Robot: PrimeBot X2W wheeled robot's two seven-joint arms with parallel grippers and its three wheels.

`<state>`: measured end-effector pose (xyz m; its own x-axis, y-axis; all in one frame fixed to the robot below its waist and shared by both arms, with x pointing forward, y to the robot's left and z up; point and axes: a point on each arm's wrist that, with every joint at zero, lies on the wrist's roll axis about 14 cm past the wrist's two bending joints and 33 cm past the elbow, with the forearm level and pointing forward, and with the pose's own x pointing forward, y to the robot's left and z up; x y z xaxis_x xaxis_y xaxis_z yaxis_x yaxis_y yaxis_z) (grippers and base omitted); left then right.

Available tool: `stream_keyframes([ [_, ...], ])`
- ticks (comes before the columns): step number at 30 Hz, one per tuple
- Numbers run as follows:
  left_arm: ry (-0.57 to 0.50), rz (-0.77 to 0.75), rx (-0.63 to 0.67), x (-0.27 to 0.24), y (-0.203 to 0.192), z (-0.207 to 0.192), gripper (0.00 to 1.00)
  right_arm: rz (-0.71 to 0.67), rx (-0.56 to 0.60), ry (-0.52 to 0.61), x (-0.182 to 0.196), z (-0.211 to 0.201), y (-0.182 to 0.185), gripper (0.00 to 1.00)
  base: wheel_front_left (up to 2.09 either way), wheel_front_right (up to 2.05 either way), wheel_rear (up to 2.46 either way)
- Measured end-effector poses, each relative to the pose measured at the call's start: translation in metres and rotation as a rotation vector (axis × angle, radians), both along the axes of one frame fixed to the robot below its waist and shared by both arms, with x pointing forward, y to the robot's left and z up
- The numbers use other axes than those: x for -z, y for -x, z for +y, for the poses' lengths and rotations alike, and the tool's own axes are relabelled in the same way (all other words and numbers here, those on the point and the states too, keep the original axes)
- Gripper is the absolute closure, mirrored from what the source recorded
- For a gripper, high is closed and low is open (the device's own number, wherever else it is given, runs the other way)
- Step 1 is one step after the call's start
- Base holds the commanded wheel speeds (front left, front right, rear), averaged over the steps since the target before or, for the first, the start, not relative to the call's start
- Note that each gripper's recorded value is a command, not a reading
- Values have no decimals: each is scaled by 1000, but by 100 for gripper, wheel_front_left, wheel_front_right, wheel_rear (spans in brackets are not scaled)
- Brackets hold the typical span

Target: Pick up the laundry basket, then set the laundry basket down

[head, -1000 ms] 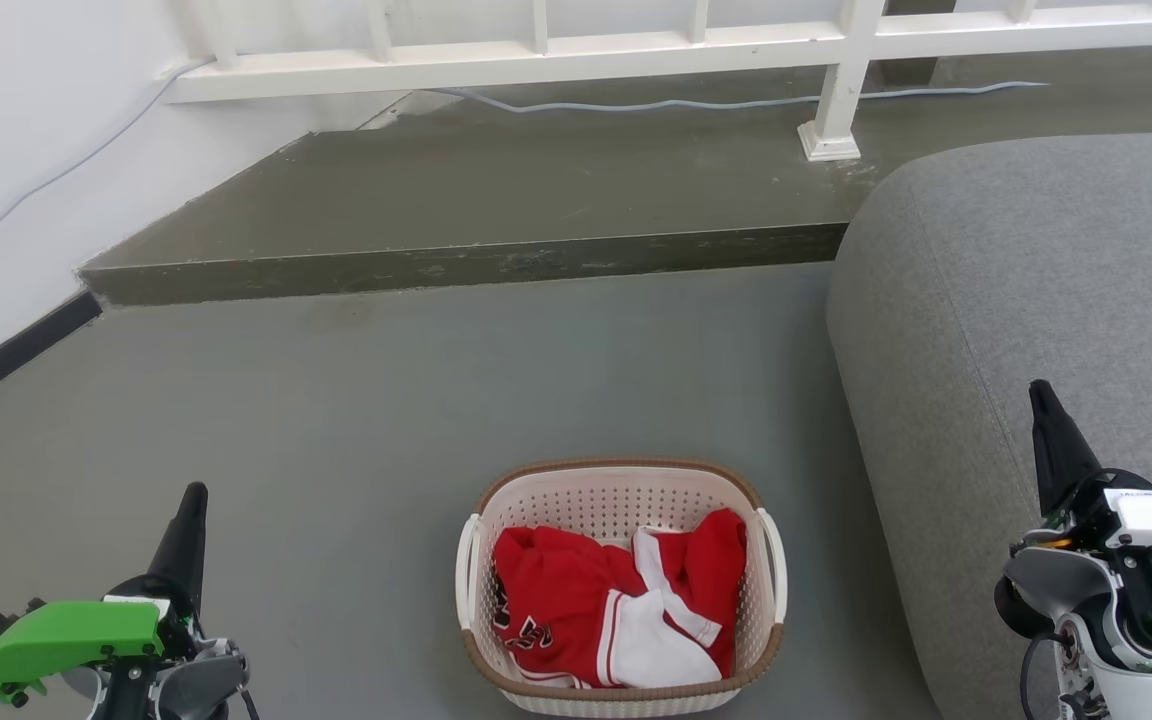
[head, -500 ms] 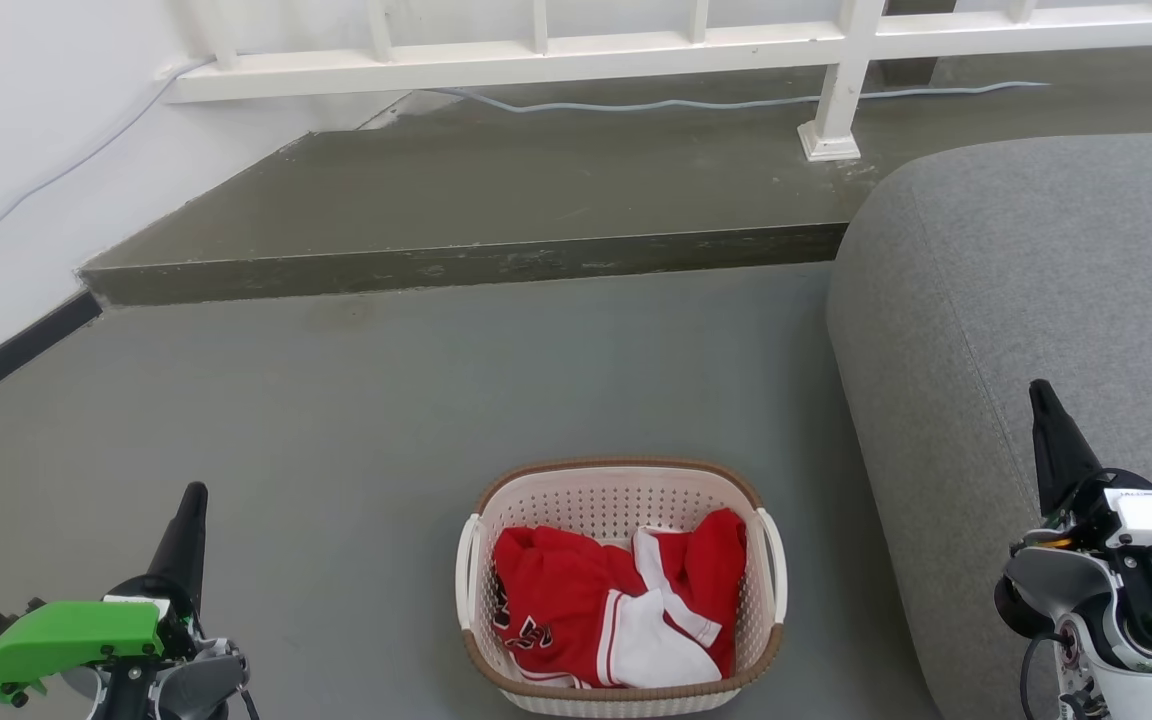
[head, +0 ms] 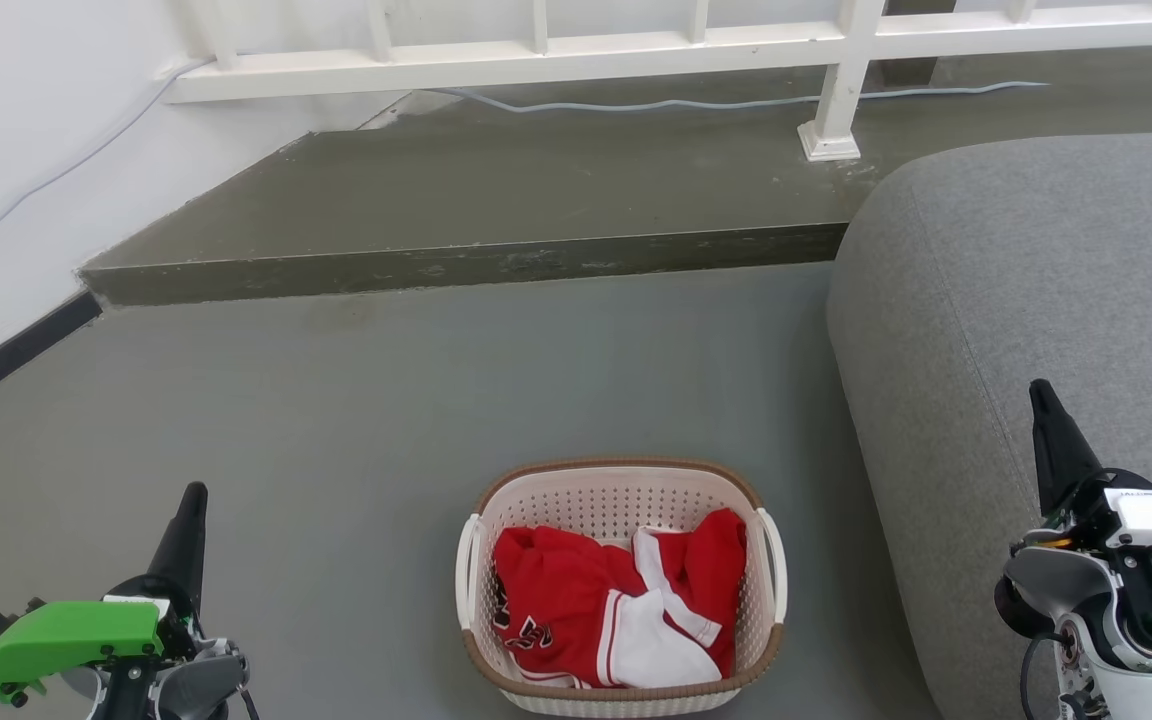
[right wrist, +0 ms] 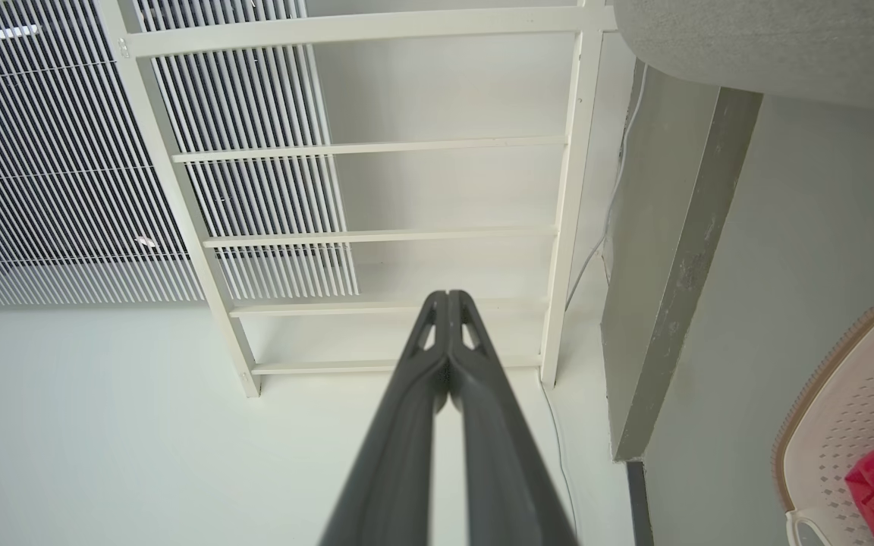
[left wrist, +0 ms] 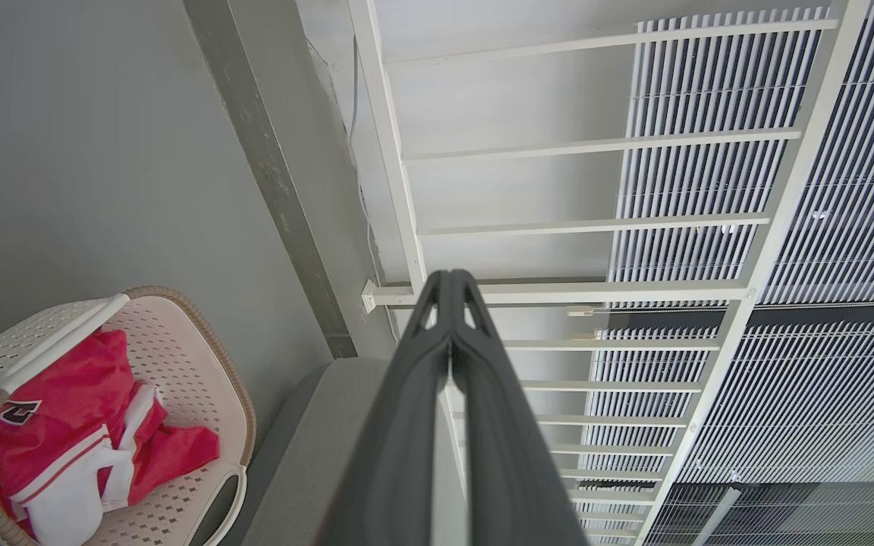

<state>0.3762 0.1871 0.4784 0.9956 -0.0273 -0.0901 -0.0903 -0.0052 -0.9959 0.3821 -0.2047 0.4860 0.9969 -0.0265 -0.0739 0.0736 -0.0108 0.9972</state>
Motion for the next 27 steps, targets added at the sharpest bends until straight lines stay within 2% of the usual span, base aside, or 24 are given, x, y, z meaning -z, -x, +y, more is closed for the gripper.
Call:
stream_keyframes([
  [27, 0, 0, 0, 0, 0, 0, 100, 0, 0, 0, 0, 0, 0, 100, 0, 0, 0],
])
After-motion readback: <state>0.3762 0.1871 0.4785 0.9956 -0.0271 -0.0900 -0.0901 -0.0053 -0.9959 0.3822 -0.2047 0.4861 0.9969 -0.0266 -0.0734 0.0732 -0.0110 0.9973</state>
